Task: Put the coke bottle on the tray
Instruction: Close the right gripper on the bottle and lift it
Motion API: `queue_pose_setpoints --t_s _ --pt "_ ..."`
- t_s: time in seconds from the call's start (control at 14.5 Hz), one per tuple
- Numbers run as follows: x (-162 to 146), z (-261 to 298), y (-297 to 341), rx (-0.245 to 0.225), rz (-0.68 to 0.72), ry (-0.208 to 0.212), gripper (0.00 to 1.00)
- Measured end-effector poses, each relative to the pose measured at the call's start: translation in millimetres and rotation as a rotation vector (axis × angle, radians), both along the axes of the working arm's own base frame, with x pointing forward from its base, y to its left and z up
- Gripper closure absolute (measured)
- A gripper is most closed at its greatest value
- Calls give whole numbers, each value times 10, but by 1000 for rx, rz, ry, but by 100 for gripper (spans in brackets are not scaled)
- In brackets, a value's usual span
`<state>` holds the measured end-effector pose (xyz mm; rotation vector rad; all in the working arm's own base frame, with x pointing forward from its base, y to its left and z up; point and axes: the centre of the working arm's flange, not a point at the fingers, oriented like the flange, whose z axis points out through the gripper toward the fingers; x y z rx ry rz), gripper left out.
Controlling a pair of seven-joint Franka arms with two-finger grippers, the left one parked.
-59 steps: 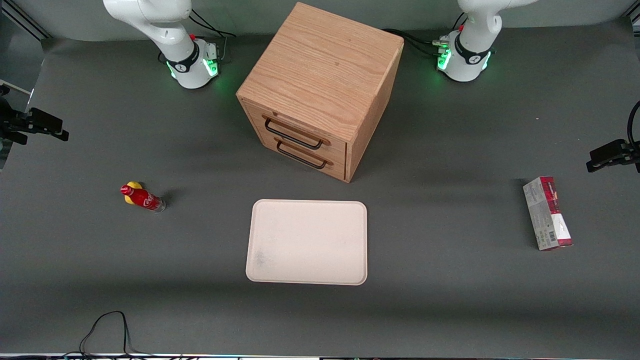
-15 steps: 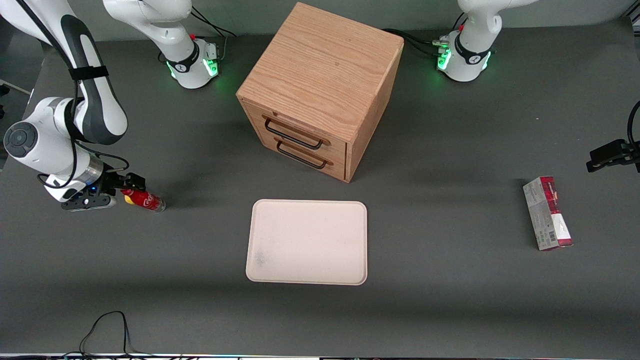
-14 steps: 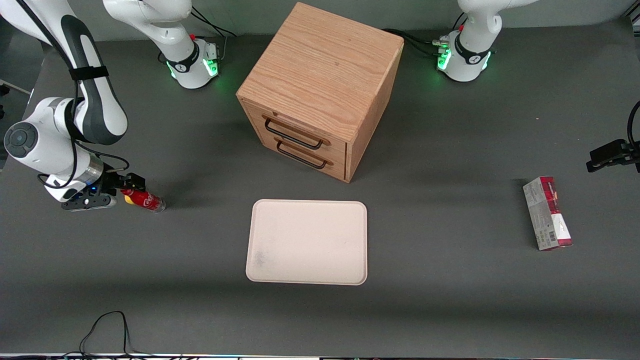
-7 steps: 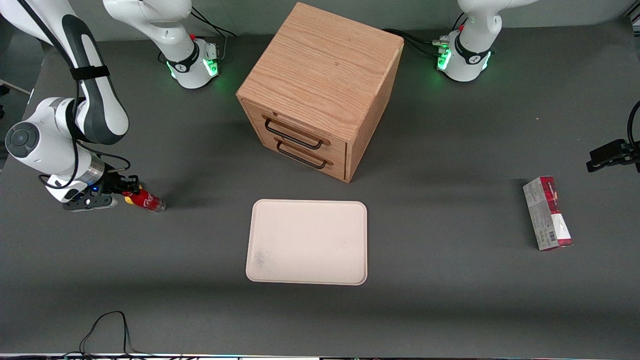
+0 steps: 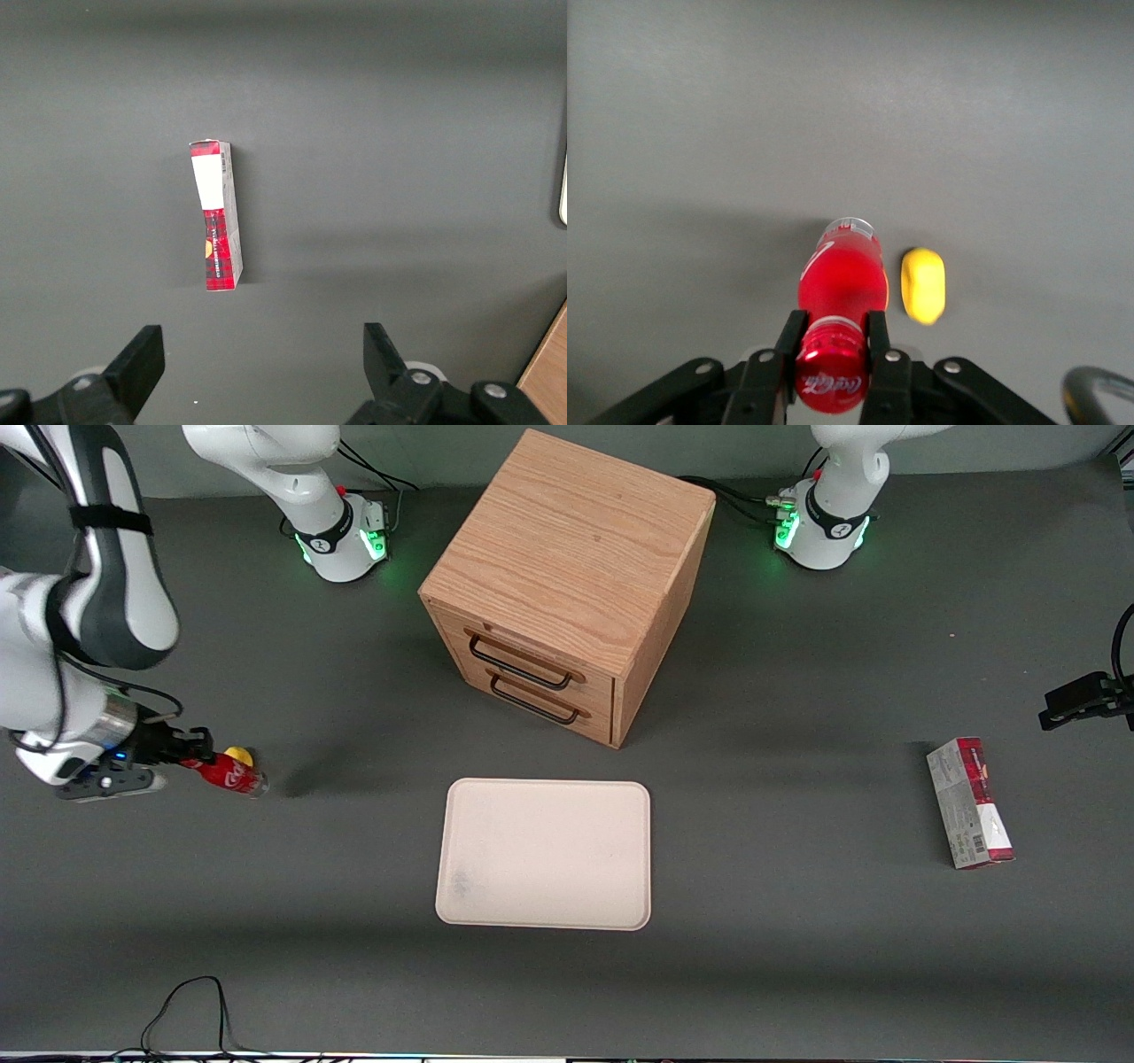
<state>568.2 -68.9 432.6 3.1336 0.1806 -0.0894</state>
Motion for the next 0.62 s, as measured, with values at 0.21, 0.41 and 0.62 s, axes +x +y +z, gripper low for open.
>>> queue_pose_setpoints --t_s 0.21,0.41,0.62 --pt "-9 770 5 8 2 36 68" --pt "-66 1438 26 11 8 48 68" --pt "-126 1899 58 10 13 34 68"
